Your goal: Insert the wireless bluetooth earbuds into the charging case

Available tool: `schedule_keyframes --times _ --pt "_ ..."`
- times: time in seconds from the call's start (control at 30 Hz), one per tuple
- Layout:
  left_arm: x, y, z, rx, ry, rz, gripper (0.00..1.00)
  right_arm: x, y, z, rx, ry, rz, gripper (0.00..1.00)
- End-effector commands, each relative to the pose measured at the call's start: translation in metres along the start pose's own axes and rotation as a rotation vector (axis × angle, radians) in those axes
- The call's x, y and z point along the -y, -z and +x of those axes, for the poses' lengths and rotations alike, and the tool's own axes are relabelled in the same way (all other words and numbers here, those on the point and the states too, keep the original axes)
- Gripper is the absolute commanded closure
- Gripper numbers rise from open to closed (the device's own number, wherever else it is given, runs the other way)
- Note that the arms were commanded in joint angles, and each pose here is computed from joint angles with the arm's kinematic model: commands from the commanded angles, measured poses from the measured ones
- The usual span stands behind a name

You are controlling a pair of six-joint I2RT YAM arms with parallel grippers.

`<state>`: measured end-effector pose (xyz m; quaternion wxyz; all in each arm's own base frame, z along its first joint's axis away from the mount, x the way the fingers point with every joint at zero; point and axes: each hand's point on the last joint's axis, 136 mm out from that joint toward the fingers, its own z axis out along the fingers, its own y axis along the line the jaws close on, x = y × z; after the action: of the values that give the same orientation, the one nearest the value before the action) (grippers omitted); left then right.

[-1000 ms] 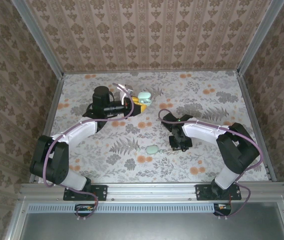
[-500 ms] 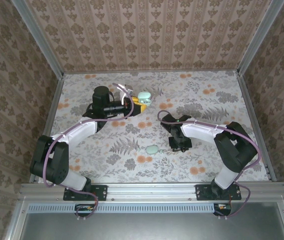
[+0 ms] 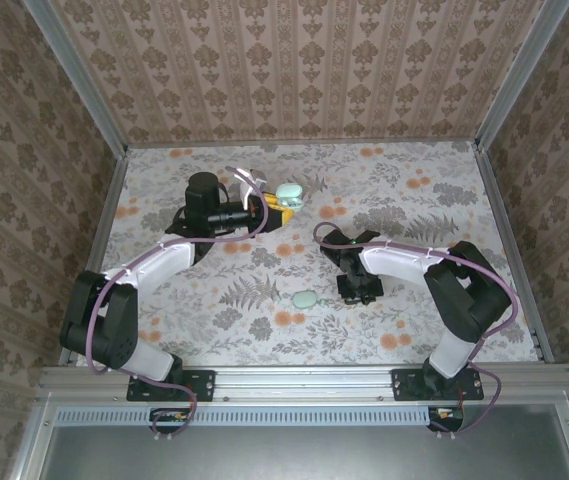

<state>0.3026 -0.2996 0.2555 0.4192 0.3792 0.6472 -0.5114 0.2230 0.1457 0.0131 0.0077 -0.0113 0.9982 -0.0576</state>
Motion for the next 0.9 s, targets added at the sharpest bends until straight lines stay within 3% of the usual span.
schedule_keyframes --times 0.0,0.6,0.87 --pt "0.008 0.003 -0.006 0.008 -0.039 0.005 0.82 0.012 0.002 0.007 -0.02 0.009 0.059 0.77" --pt "0.014 0.006 -0.008 0.007 -0.048 0.007 0.83 -0.003 0.04 -0.006 0.068 -0.021 -0.103 0.82" --pt "0.018 0.008 -0.012 -0.001 -0.067 0.01 0.82 -0.022 0.067 -0.014 0.092 -0.043 -0.302 0.82"
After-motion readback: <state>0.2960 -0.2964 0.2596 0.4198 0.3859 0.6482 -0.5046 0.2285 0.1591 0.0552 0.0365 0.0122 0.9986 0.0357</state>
